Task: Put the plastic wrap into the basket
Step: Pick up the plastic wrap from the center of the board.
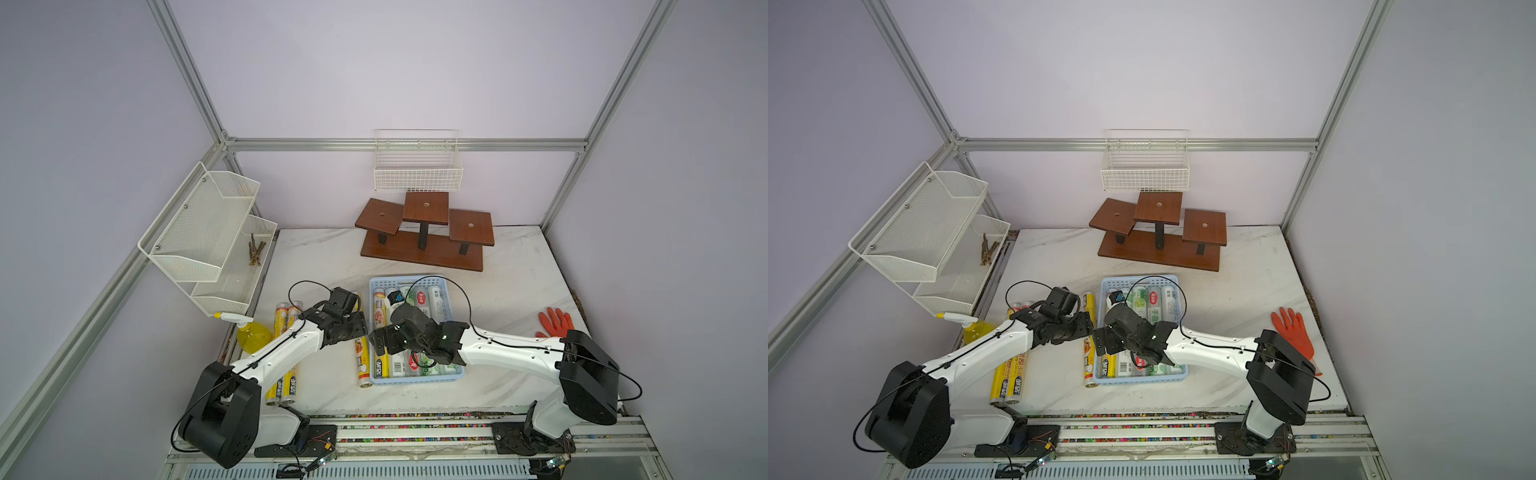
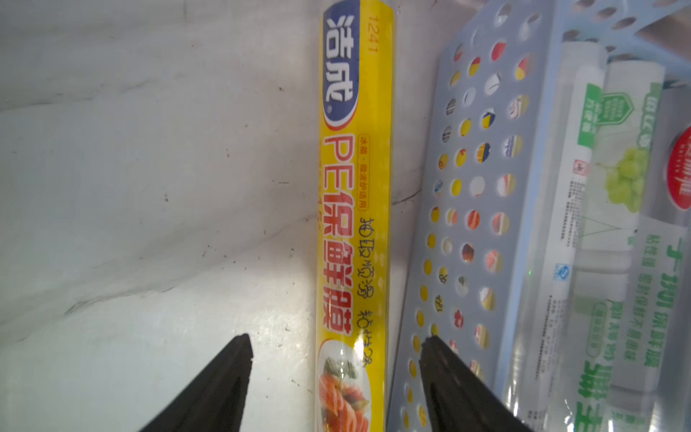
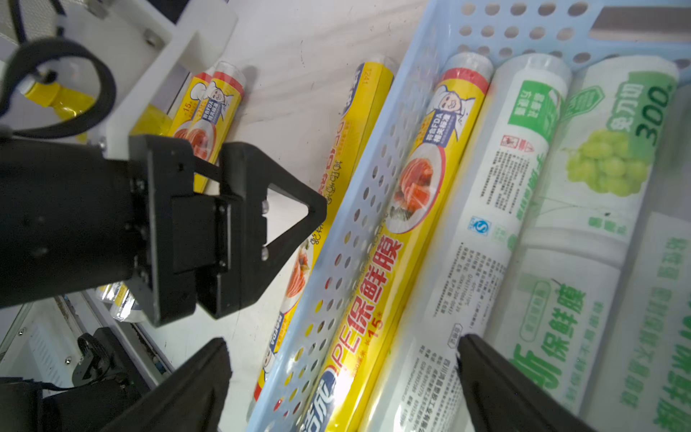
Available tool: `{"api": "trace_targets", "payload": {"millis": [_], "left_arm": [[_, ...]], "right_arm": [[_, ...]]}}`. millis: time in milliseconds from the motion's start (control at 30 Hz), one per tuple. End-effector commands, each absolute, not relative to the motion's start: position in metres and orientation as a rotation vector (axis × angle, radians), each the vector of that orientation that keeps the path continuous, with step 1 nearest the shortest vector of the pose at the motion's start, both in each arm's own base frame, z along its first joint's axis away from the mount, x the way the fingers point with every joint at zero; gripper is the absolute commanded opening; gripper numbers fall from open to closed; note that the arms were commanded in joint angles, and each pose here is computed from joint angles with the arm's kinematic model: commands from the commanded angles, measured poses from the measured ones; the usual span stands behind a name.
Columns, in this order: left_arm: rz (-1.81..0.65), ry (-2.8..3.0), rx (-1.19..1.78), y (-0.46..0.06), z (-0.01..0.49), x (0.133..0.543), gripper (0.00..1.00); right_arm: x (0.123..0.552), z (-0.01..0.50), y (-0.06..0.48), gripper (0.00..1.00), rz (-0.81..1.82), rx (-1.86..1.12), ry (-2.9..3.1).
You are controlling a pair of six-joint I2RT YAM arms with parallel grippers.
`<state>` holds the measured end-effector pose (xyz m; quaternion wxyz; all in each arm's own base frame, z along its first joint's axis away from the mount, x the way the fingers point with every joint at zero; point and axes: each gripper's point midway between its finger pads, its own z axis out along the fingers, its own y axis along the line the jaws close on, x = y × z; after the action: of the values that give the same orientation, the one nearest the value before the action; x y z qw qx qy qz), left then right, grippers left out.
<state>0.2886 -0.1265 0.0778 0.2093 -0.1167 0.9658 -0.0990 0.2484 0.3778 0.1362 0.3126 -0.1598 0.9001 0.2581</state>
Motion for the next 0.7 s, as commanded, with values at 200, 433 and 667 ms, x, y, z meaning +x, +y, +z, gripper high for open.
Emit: {"api": "trace_targets", "payload": {"millis": [200,433,667], "left_arm": [[-0.223,2.764,-0.309,-0.132,0.065,0.303,0.70],[-0.157,2.803,-0.328,-0.125,0.049,0.297,0.65],[-0.011,2.818,-0.362,-0.106,0.041,0.290,0.63]], "right_arm": [[0.251,0.137,0.359,0.99,0.620,-0.344,2.361],[0.253,0.145,0.346,1.00,0.602,-0.283,2.331],[0.251,0.142,0.349,1.00,0.613,-0.299,2.343]]}}
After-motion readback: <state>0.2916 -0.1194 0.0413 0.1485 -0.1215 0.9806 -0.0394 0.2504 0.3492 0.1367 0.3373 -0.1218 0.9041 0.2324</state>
